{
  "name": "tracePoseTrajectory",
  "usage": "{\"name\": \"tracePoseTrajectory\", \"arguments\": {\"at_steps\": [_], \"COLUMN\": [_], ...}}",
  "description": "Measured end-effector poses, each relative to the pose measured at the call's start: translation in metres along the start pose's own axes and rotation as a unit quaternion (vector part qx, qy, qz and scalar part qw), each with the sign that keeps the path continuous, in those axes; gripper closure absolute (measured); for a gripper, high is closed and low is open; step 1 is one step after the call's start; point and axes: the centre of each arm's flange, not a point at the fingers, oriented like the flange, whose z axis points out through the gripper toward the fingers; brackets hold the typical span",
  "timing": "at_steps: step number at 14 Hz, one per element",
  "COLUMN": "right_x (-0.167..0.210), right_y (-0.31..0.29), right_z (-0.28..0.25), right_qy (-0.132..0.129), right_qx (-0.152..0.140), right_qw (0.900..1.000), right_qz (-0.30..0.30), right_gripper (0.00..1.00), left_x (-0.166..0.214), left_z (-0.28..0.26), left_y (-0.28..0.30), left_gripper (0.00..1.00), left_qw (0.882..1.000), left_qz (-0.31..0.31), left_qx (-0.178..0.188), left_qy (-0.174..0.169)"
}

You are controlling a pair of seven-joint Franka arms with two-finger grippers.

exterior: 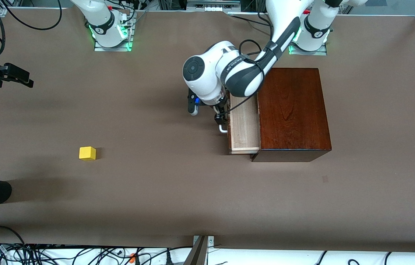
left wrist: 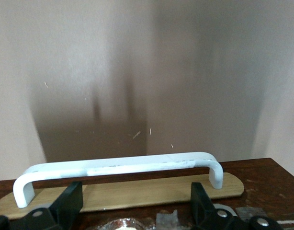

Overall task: Open drawer, take yellow block, close drawer
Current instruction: 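Push the drawer handle into the box with the left gripper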

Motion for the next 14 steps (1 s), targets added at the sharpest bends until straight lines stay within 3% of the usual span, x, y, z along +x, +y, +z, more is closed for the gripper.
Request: {"name": "tracePoseTrajectory", "arguments": {"at_steps": [14], "right_x": [0.001], "right_y": [0.0], "right_z": [0.002], "right_qy": [-0.003], "right_qx": [0.0], "right_qw": [1.0], "right_qz": [0.0], "right_gripper": [0.0], "left_x": [-0.079], "left_z": [0.026], "left_y": [-0.024], "left_gripper": [0.0], "left_qw": [0.995], "left_qz": [-0.047], "left_qx": [-0.059], "left_qy": [-0.057]}}
